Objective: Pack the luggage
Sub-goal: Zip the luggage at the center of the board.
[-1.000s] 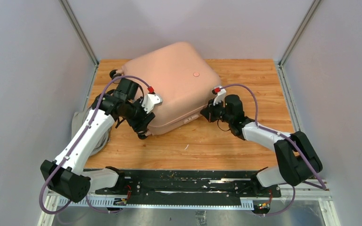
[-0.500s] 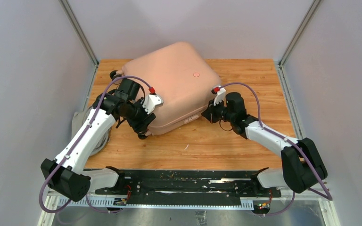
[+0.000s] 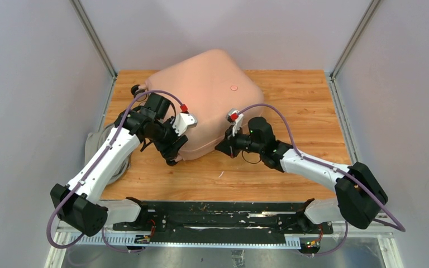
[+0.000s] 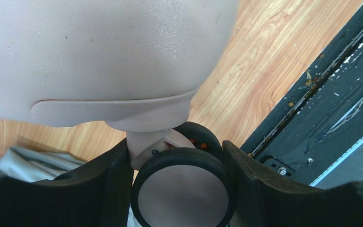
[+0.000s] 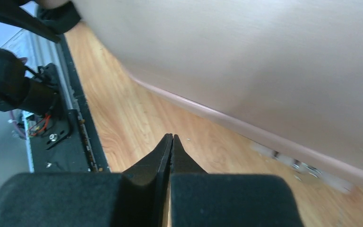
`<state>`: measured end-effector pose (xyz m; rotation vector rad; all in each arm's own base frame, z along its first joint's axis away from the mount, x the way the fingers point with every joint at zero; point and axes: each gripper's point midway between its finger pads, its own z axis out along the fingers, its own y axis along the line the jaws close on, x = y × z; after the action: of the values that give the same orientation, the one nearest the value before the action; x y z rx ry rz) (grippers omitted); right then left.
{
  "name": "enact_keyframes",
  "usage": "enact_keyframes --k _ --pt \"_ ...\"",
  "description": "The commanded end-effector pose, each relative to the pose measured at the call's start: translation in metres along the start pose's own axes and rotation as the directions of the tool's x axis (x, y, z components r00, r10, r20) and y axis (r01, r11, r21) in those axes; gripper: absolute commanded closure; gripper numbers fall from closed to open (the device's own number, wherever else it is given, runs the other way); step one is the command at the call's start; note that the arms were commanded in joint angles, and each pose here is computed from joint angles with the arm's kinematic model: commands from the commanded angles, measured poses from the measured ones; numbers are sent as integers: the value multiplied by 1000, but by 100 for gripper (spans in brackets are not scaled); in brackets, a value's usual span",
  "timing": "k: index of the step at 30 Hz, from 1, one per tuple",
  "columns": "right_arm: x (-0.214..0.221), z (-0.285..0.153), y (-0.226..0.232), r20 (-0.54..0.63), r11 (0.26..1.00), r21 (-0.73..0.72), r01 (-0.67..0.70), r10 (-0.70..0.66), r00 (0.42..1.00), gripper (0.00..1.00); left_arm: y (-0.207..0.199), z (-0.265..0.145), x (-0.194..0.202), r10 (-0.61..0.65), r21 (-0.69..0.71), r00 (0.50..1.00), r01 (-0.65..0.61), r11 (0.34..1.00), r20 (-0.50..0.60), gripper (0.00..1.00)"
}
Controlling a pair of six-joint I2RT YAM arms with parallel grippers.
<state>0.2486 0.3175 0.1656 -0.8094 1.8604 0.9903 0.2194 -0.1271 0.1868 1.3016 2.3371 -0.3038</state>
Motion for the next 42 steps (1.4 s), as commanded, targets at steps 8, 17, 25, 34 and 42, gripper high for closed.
enact_keyframes --k 8,17,25,34,42 --pt "-18 3 5 74 995 87 -47 41 996 75 -11 -10 -57 141 27 963 -151 988 229 100" --pt "-12 -49 -71 87 938 339 -70 42 995 34 -12 -16 -62 132 28 959 -143 989 251 100" --pt "1 -33 -77 25 972 210 -108 105 994 39 -9 -18 -65 150 9 956 -157 987 252 100" --pt "1 -18 -74 18 981 130 -147 146 989 39 -7 -19 -66 161 1 954 -167 986 251 100" --pt "-1 -7 -82 22 985 103 -142 140 990 48 -7 -19 -65 163 -1 954 -168 986 251 100"
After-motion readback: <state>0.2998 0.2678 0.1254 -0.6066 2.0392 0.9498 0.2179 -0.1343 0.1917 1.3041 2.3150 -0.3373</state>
